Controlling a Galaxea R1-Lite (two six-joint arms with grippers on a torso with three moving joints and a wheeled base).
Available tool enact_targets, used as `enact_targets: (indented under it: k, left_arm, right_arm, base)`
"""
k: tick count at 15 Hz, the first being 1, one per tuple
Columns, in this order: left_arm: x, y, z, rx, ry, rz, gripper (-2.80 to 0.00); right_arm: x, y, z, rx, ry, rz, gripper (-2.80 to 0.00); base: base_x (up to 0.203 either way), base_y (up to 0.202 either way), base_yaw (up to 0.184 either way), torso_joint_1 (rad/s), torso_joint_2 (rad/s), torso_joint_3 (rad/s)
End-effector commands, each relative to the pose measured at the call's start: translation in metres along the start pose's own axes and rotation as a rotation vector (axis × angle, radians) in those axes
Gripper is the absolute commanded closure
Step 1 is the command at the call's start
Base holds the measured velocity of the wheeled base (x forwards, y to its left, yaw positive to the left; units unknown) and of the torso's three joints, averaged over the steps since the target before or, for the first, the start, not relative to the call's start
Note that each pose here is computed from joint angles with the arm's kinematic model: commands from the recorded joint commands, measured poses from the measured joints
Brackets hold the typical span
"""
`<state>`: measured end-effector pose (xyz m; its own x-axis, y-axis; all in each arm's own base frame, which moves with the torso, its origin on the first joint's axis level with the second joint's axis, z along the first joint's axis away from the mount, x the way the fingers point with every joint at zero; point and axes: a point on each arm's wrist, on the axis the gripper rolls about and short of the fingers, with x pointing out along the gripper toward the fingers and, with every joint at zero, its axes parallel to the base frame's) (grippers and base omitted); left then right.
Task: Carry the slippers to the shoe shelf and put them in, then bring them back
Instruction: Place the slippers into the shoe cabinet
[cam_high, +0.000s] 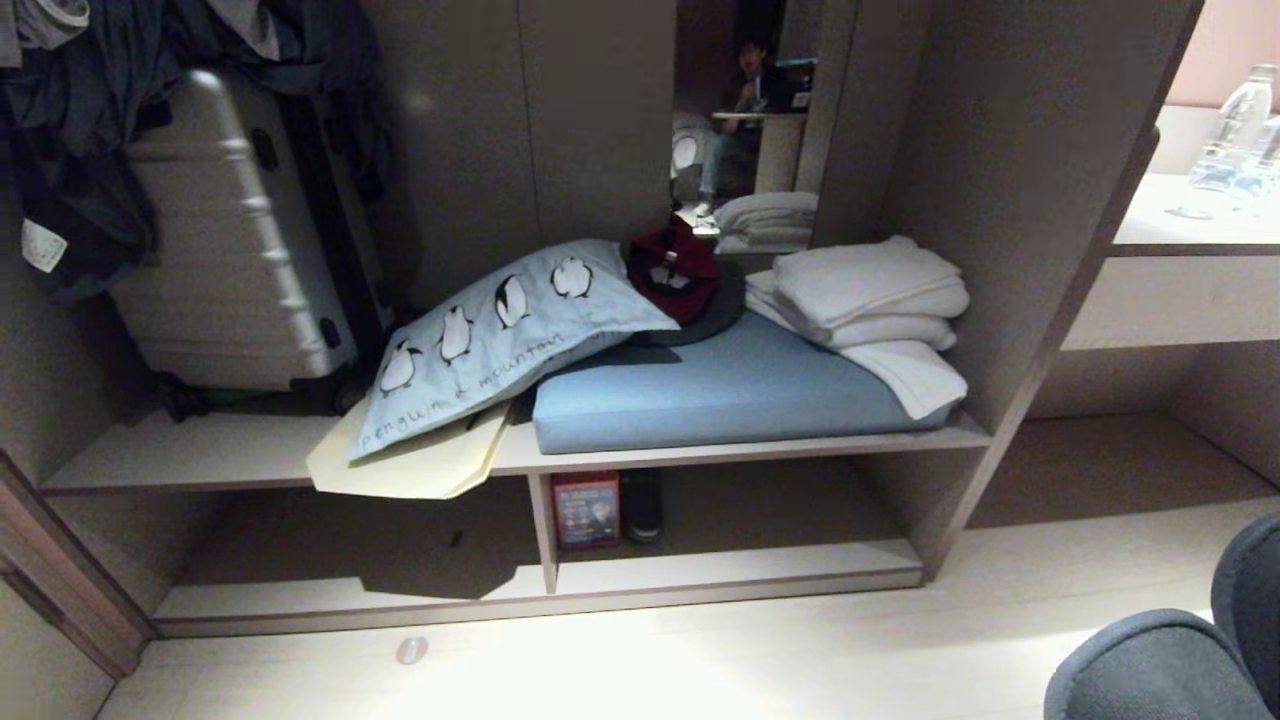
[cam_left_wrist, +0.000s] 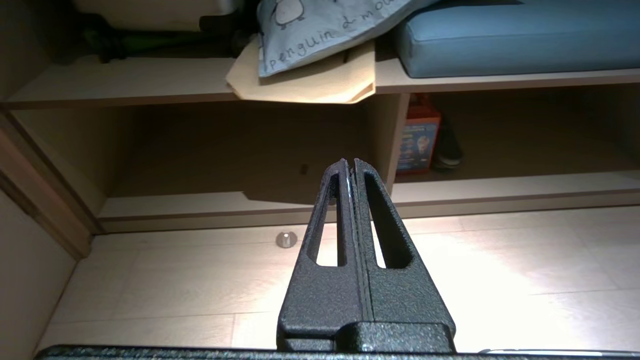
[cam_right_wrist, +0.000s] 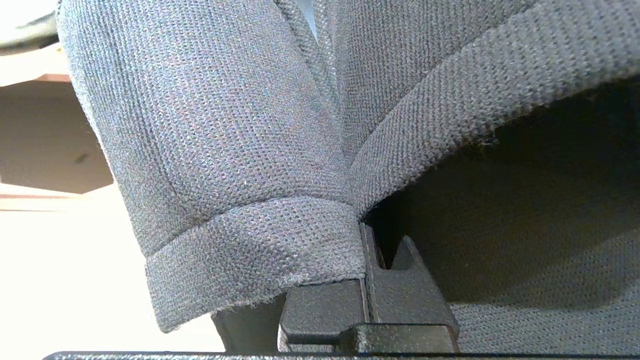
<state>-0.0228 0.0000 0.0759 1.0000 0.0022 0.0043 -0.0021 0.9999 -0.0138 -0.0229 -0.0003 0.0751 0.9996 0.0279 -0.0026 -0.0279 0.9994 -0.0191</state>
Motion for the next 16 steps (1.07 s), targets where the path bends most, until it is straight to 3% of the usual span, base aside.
enact_targets:
  k: [1,16]
  left_arm:
    - [0.0001,0.0000,0.0001,0.000,0.001,0.001,0.00]
    - [0.0001,0.0000,0.0001,0.000,0.001,0.001,0.00]
  right_arm:
    - [0.0001,0.0000,-0.0001,-0.001,0.002,0.001,0.00]
    - [0.0001,0.0000,0.0000,-0.001,0.000,0.001,0.00]
  base:
    - [0.000,0.106,0.000,0.007,0.01,-0.002]
    - [0.000,0.000,0.000,0.001,0.00,-0.031]
